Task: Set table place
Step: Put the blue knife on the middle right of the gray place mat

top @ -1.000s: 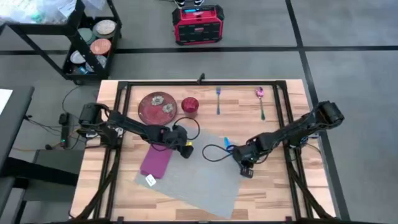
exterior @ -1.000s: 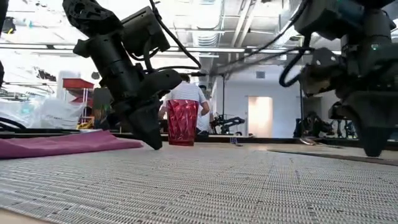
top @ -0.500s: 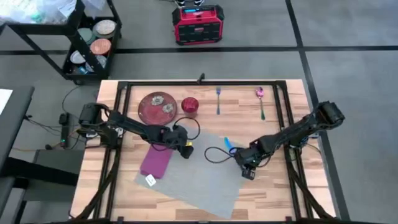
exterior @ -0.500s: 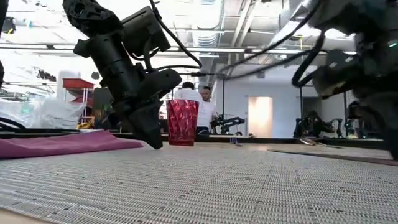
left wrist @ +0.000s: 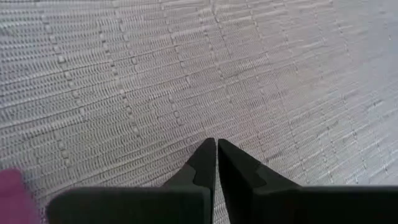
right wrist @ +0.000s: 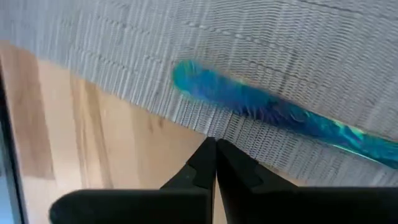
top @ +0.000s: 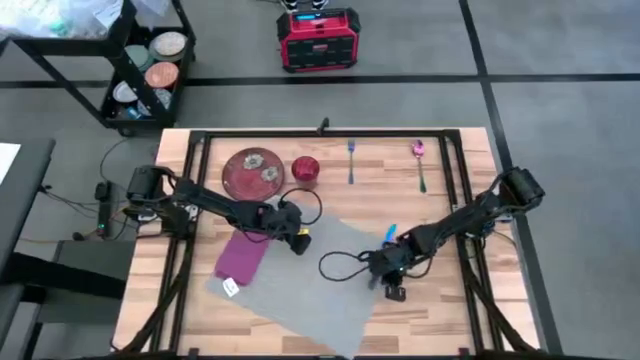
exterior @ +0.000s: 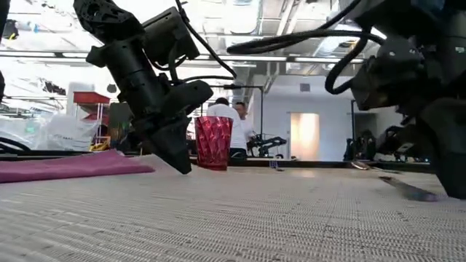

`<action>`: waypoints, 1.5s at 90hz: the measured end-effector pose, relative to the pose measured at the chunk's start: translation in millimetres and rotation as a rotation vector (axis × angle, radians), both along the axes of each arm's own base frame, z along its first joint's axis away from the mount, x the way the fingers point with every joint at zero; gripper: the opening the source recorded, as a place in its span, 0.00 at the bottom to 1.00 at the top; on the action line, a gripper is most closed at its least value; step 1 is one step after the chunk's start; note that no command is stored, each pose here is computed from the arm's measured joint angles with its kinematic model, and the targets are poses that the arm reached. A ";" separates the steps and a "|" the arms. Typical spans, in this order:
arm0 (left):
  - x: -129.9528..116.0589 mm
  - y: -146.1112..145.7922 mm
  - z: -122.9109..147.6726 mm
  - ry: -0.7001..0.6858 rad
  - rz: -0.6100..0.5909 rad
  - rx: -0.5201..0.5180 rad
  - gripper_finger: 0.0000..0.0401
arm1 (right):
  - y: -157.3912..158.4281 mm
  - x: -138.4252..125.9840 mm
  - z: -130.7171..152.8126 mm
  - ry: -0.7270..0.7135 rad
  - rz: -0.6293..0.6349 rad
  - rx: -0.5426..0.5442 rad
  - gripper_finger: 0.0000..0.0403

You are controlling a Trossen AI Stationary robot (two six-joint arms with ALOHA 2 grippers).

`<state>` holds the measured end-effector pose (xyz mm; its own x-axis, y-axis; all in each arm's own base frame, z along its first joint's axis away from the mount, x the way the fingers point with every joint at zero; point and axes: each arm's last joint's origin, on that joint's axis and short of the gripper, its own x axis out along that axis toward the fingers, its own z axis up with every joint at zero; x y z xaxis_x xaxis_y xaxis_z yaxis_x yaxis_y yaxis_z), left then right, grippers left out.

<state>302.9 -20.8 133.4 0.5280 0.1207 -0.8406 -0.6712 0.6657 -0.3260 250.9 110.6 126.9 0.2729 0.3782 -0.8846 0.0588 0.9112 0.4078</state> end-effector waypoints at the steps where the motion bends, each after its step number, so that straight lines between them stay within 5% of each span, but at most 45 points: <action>1: 0.0 0.0 0.0 0.000 -0.002 0.001 0.00 | 0.0 -0.2 0.0 0.004 -0.003 0.000 0.00; 65: 0.9 0.3 0.6 -0.016 0.033 -0.008 0.00 | -60.9 -4.5 15.9 0.048 -0.151 -0.198 0.00; 114: 2.1 0.3 1.4 -0.035 0.059 -0.019 0.00 | -52.9 -0.3 18.0 -0.015 -0.101 -0.159 0.00; 135: 2.1 0.5 1.4 -0.035 0.056 -0.012 0.00 | -58.9 -12.4 17.8 0.086 -0.185 -0.278 0.00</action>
<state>304.9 -20.3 134.8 0.5496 0.1411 -0.8234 -0.6953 0.6236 -0.3573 238.6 51.7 144.7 0.2343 0.0707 -0.9696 0.2568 0.9574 0.1318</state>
